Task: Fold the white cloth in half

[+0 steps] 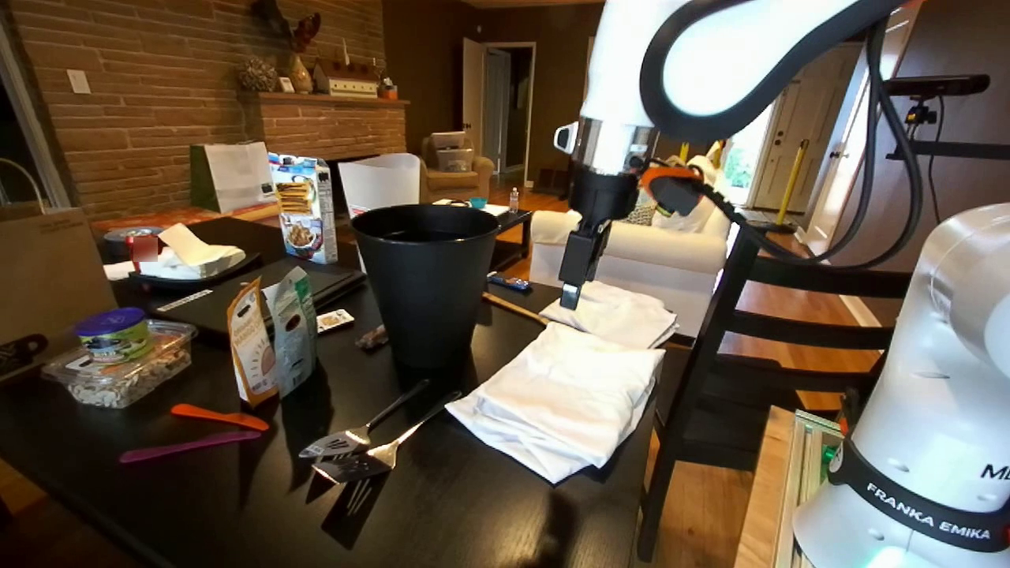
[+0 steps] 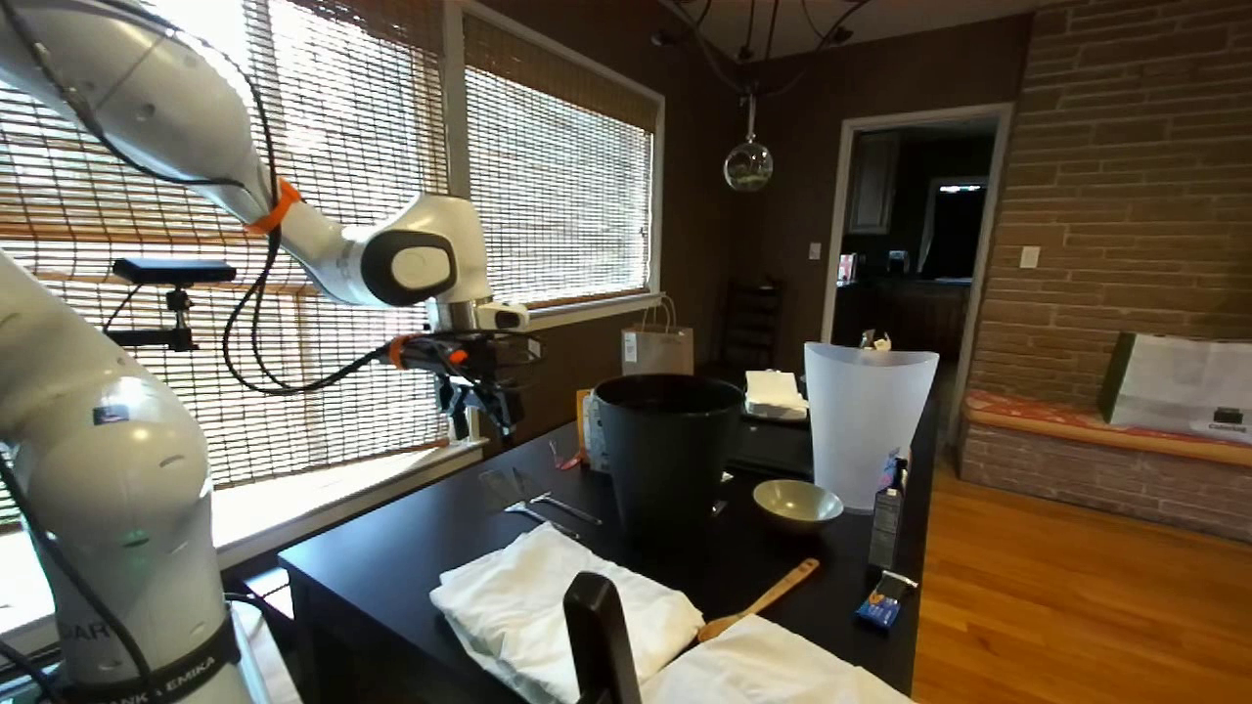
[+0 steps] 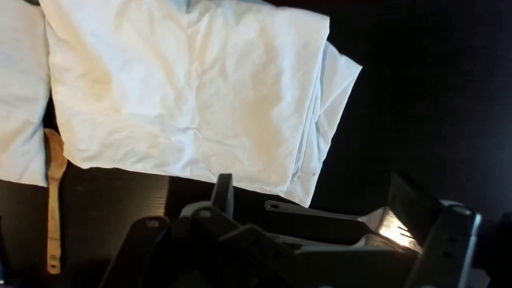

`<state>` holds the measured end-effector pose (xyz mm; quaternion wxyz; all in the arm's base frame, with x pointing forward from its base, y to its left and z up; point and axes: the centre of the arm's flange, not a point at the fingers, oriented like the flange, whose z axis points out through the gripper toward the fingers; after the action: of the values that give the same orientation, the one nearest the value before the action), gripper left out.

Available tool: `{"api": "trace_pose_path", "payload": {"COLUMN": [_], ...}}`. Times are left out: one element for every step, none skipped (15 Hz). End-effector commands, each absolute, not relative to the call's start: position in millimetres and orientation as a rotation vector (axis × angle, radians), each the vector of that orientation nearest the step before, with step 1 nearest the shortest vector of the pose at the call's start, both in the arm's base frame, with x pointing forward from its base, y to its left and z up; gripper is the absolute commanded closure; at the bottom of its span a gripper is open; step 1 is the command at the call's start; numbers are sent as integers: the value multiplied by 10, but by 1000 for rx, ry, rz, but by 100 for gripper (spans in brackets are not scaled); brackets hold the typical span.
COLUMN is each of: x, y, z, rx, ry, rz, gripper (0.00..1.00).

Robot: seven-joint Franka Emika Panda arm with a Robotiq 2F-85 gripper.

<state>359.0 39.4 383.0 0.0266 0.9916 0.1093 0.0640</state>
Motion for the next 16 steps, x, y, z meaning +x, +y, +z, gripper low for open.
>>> {"api": "trace_pose_path", "payload": {"x": [3470,3481,3493,3496,3496,3482,3479,3452,3432,3410,3580,3544,3525,3521,3524,3529], "y": [695,767,839,907,966,1008,1043,1053,1048,1023,1109,1096,1087,1084,1085,1085], "z": [2993,2842,2681,2517,2348,2205,2093,1974,1861,1779,2145,2043,1978,1948,1941,1944], "rx": [2986,2966,2943,2923,2907,2887,2874,2857,2846,2839,2853,2845,2845,2847,2848,2848], "ry": [336,346,356,361,367,365,366,365,361,372,385,382,379,381,381,381], "rz": [173,156,146,134,128,125,116,106,94,50,63,39,20,11,9,11], "gripper": [0,0,0,0,0,0,0,0,0,0,0,0,0,0,0,0]}}
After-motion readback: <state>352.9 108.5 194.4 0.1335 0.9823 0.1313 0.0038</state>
